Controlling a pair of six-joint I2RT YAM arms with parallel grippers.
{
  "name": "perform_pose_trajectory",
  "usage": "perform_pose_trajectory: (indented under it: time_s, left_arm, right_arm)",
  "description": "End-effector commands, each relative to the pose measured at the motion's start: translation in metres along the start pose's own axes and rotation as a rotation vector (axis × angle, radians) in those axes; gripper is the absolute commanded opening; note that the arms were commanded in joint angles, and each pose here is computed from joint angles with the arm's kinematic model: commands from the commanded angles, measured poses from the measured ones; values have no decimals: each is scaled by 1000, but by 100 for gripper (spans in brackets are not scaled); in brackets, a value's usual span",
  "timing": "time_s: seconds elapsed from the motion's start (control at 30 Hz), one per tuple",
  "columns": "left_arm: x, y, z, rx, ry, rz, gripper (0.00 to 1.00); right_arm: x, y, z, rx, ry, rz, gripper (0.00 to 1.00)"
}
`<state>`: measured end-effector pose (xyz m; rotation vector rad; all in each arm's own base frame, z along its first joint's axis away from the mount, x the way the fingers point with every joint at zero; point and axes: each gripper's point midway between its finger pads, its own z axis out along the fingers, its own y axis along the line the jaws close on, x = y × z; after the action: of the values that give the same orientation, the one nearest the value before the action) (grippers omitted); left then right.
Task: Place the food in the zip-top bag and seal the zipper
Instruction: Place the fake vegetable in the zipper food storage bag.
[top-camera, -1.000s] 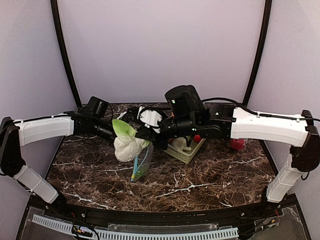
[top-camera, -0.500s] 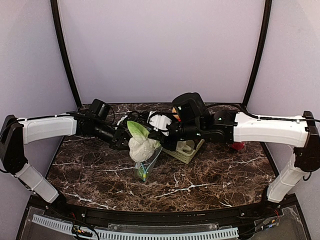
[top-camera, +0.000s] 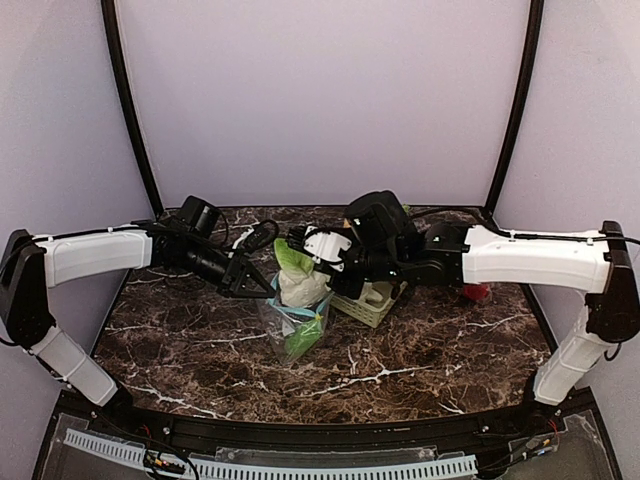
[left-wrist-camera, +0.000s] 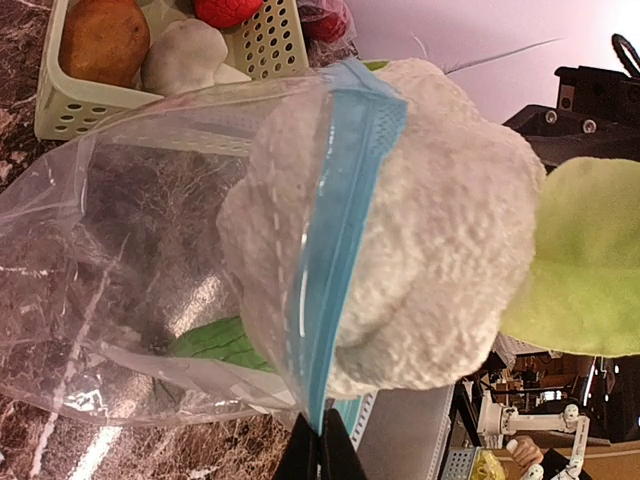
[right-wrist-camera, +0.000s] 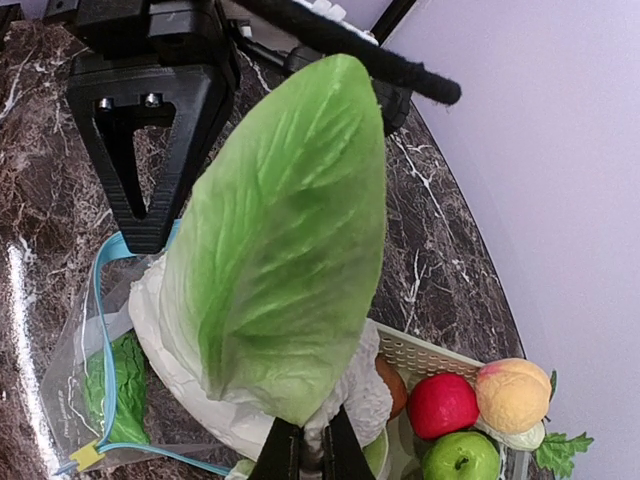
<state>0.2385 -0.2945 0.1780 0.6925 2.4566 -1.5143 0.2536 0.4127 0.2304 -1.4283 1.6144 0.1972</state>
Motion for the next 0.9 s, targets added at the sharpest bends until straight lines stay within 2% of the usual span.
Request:
perform_pose_trajectory:
  time_s: [0.0, 0.1, 0.43, 0.87]
  left_arm:
    - [-1, -14, -6, 34, 1, 44, 1]
    - [-3, -16, -6, 46, -6, 51, 1]
    - [-15, -24, -2, 108, -39, 57, 1]
    - [-28, -51, -10, 170, -104, 124, 1]
  right_arm:
    - [8, -14, 9, 62, 55, 28, 0]
    - [12, -8, 14, 33, 75, 22, 0]
    - [4, 39, 30, -254, 112, 25, 0]
    - [24, 28, 67, -170, 222, 86, 0]
